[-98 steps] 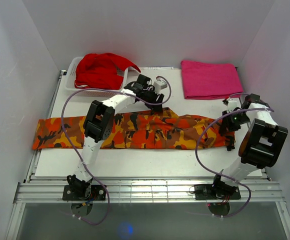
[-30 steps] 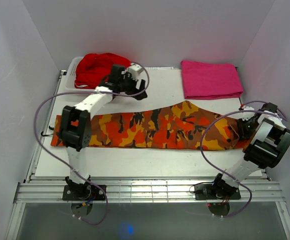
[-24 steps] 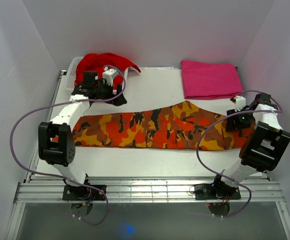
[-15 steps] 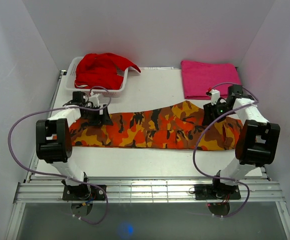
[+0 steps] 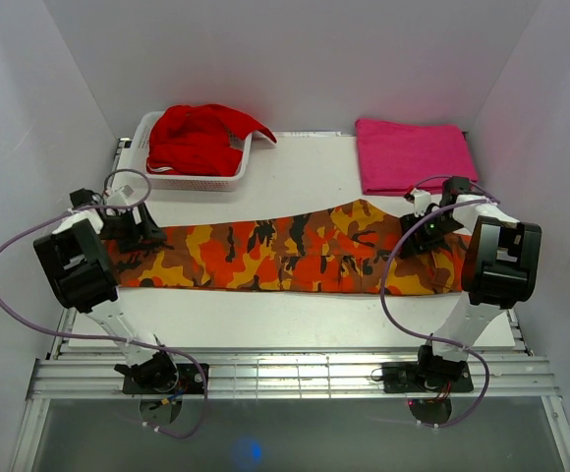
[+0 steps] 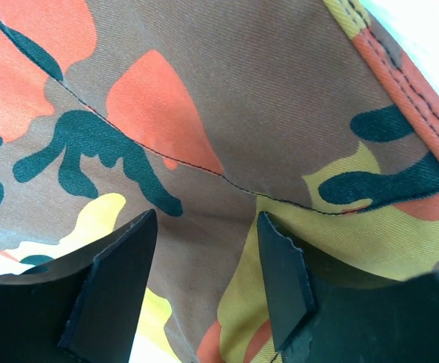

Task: Fold and stack the trousers
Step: Fold the trousers

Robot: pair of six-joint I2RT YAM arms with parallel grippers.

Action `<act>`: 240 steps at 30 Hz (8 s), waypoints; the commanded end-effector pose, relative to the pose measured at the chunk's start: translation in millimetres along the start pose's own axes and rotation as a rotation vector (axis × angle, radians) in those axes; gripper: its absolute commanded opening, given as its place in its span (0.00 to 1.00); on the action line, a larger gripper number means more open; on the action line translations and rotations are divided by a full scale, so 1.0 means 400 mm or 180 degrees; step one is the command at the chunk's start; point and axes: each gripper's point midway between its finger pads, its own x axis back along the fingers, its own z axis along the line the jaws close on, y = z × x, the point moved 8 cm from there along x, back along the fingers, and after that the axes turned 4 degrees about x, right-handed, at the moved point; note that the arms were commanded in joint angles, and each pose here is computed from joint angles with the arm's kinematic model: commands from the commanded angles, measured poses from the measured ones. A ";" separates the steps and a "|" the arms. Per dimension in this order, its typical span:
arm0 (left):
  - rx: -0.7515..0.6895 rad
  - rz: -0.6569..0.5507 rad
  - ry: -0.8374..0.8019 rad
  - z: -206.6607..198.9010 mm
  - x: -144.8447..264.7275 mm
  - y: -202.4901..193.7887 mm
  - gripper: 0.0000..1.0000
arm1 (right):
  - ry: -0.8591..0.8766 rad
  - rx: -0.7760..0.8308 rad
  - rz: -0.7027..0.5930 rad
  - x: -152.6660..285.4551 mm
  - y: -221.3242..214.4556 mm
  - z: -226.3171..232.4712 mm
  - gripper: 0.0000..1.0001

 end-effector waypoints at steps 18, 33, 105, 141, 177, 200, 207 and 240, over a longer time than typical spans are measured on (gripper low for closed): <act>-0.0793 -0.0392 0.1577 0.159 0.173 0.131 0.88 | 0.0100 0.0344 0.0284 0.103 0.011 0.080 0.81; -0.1669 0.0205 -0.1036 -0.454 -0.106 -0.090 0.80 | 0.0258 0.0129 0.0408 -0.050 -0.006 0.093 0.76; 0.0403 0.0220 0.0389 0.181 0.062 -0.152 0.41 | -0.0394 -0.0259 0.0777 0.089 -0.132 -0.160 0.68; -0.0881 -0.0748 -0.0793 -0.438 0.160 -0.070 0.00 | 0.0934 -0.0067 0.0414 -0.043 0.019 0.208 0.64; -0.1251 -0.0105 -0.1052 -0.765 -0.119 -0.305 0.73 | 0.0828 -0.0126 0.0523 -0.055 0.004 0.207 0.64; -0.0332 -0.0615 -0.0696 -0.116 0.208 0.006 0.80 | 0.0812 0.0289 0.0055 0.109 0.091 0.246 0.77; -0.0164 -0.0313 -0.0678 -0.010 0.128 -0.035 0.79 | 0.0710 0.0253 0.0168 0.099 0.076 0.222 0.71; 0.0479 -0.0147 -0.1763 0.054 -0.052 -0.167 0.32 | 0.0627 -0.1021 -0.0041 0.052 -0.149 -0.095 0.76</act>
